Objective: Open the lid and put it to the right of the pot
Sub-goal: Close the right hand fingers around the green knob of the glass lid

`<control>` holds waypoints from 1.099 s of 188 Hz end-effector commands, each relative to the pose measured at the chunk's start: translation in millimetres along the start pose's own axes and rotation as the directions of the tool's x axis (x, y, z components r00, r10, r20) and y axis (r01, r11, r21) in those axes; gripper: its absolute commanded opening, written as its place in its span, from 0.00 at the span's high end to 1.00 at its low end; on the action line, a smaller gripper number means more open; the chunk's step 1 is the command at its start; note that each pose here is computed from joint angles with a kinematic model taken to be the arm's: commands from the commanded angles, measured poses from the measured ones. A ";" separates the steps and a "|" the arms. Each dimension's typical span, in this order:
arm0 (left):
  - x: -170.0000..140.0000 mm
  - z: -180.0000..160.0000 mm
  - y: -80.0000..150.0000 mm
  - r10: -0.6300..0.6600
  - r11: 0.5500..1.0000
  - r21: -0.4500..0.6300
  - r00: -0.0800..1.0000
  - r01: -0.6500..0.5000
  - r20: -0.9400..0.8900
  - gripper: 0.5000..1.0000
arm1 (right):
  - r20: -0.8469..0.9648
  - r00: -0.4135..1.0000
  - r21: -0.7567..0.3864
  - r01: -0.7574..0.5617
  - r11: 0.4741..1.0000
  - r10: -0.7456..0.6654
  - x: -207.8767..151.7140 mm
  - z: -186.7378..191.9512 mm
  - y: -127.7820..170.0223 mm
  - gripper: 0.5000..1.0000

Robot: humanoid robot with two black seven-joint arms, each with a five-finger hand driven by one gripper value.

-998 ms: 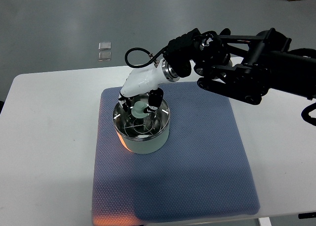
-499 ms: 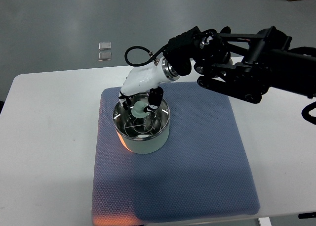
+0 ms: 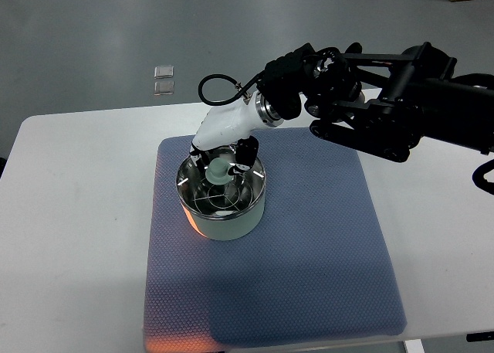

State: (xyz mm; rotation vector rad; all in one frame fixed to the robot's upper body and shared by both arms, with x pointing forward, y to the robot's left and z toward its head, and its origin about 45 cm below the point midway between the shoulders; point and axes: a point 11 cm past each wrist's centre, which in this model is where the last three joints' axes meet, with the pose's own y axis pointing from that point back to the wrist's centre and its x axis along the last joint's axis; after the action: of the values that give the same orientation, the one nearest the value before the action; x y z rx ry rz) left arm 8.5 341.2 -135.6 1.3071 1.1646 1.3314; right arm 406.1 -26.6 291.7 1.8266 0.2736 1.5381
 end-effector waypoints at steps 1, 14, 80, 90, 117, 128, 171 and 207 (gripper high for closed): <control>0.0 0.0 0.0 0.000 1.000 0.000 1.000 0.000 0.000 0.00 | -0.002 1.000 -0.001 0.000 1.000 0.000 0.6 0.1 0.2 0.62; 0.0 0.0 0.0 0.000 1.000 0.000 1.000 0.000 0.000 0.00 | -0.003 1.000 -0.001 -0.001 1.000 0.001 1.3 0.1 0.5 0.62; 0.0 0.0 0.0 0.000 1.000 0.000 1.000 0.000 0.000 0.00 | -0.019 1.000 -0.006 -0.006 1.000 0.006 8.6 0.1 2.8 0.69; 0.0 0.0 0.0 0.000 1.000 0.000 1.000 0.000 0.000 0.00 | -0.019 1.000 -0.006 -0.006 1.000 0.006 8.6 0.1 2.8 0.69; -0.5 0.0 0.0 -0.001 1.000 0.000 1.000 0.001 0.000 0.00 | -0.019 1.000 -0.006 -0.005 1.000 0.005 8.5 0.1 2.8 0.69; 0.0 0.0 0.0 0.000 1.000 0.000 1.000 0.000 0.000 0.00 | -0.018 1.000 -0.006 -0.007 1.000 0.006 8.9 0.1 2.9 0.69; 0.0 0.0 0.0 0.000 1.000 0.000 1.000 0.000 0.000 0.00 | -0.016 1.000 -0.005 -0.005 1.000 0.005 7.6 0.0 2.4 0.69; -0.5 0.0 0.0 -0.001 1.000 0.000 1.000 0.001 0.000 0.00 | -0.013 1.000 -0.004 -0.004 1.000 0.004 6.5 -0.2 1.6 0.69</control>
State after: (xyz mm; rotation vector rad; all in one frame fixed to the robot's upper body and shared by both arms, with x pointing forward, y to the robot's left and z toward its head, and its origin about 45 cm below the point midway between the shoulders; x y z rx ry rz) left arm 8.5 341.3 -135.6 1.3074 1.1644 1.3318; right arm 407.3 -24.1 298.5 1.8145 0.2725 1.5544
